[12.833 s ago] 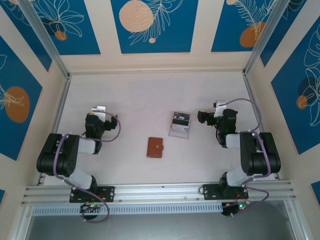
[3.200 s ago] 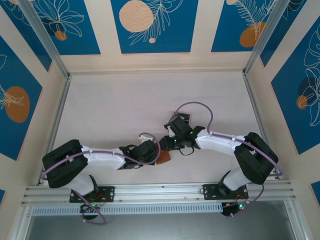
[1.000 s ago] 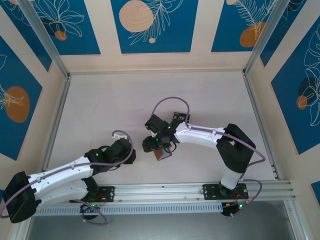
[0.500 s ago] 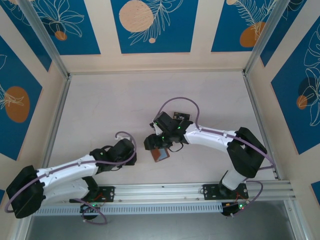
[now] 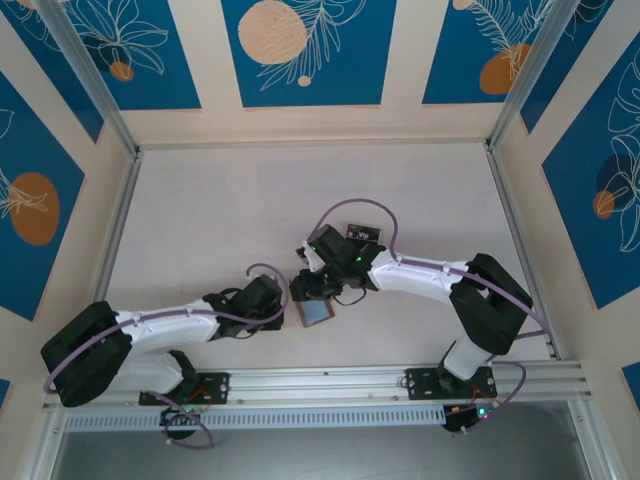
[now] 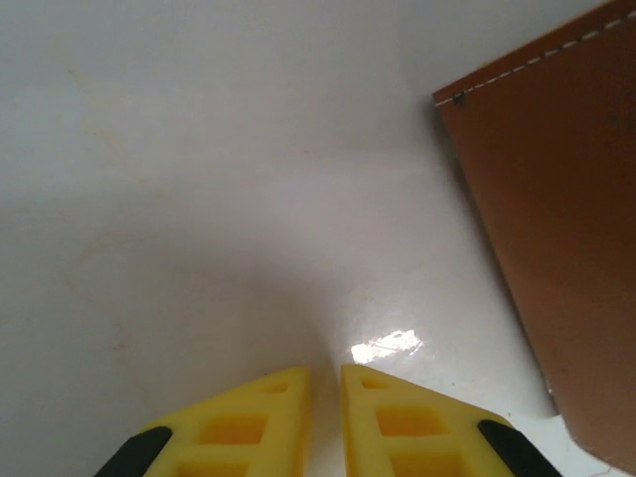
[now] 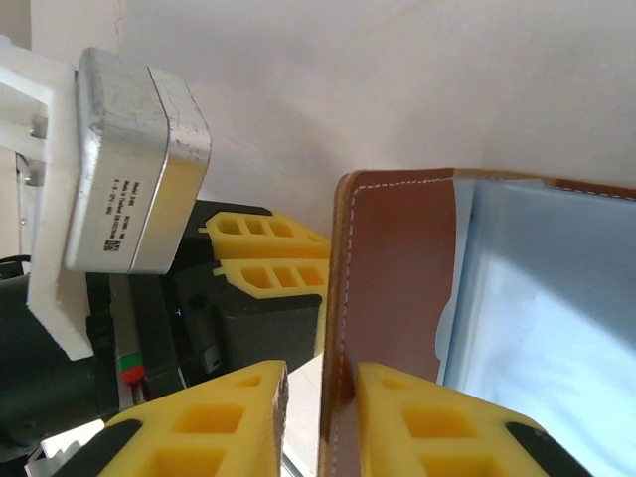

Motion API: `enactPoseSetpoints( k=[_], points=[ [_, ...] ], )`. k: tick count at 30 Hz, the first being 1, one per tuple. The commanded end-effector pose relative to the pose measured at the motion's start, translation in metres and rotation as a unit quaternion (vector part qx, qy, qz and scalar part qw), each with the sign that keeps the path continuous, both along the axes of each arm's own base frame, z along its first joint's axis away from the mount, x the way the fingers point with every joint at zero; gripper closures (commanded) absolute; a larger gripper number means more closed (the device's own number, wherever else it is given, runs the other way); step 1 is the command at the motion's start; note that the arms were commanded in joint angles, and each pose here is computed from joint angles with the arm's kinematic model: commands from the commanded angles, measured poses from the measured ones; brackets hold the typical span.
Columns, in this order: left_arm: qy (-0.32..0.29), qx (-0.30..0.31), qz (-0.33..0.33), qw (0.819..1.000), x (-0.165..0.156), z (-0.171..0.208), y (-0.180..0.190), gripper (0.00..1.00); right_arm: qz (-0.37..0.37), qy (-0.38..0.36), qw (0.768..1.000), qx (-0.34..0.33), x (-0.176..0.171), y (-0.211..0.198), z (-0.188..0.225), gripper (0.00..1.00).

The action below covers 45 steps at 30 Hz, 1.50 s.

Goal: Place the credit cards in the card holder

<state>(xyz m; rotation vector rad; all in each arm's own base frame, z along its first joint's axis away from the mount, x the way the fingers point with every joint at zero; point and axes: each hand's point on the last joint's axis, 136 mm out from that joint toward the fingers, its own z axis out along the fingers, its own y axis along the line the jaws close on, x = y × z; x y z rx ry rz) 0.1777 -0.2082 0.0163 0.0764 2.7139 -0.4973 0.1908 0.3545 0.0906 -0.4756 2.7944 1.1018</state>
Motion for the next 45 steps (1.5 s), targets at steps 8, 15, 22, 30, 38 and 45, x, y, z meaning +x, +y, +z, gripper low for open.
enactPoseSetpoints(
  k=[8,15,22,30,38,45],
  points=[
    [-0.009,-0.022,0.008,1.0,0.017,-0.003,-0.016,0.86,0.011,0.052,0.998,0.045,-0.008,0.009,-0.011,0.66],
    [-0.009,-0.022,0.031,0.999,0.018,-0.003,-0.005,0.86,0.005,0.068,0.997,0.037,-0.007,0.011,-0.029,0.68],
    [-0.018,-0.004,0.061,0.998,0.013,0.004,0.019,0.83,-0.006,0.052,0.998,-0.024,-0.001,0.005,-0.051,0.69],
    [-0.031,0.011,0.085,0.996,0.0,0.019,0.05,0.78,-0.004,0.054,0.997,-0.061,-0.004,0.008,-0.071,0.6],
    [-0.047,-0.027,0.05,0.997,-0.01,0.044,0.047,0.72,-0.018,0.065,0.993,-0.092,-0.002,0.003,-0.089,0.4],
    [-0.051,-0.05,0.037,0.997,-0.008,0.05,0.037,0.69,-0.026,0.084,0.992,-0.088,-0.002,0.004,-0.093,0.31]
  ],
)
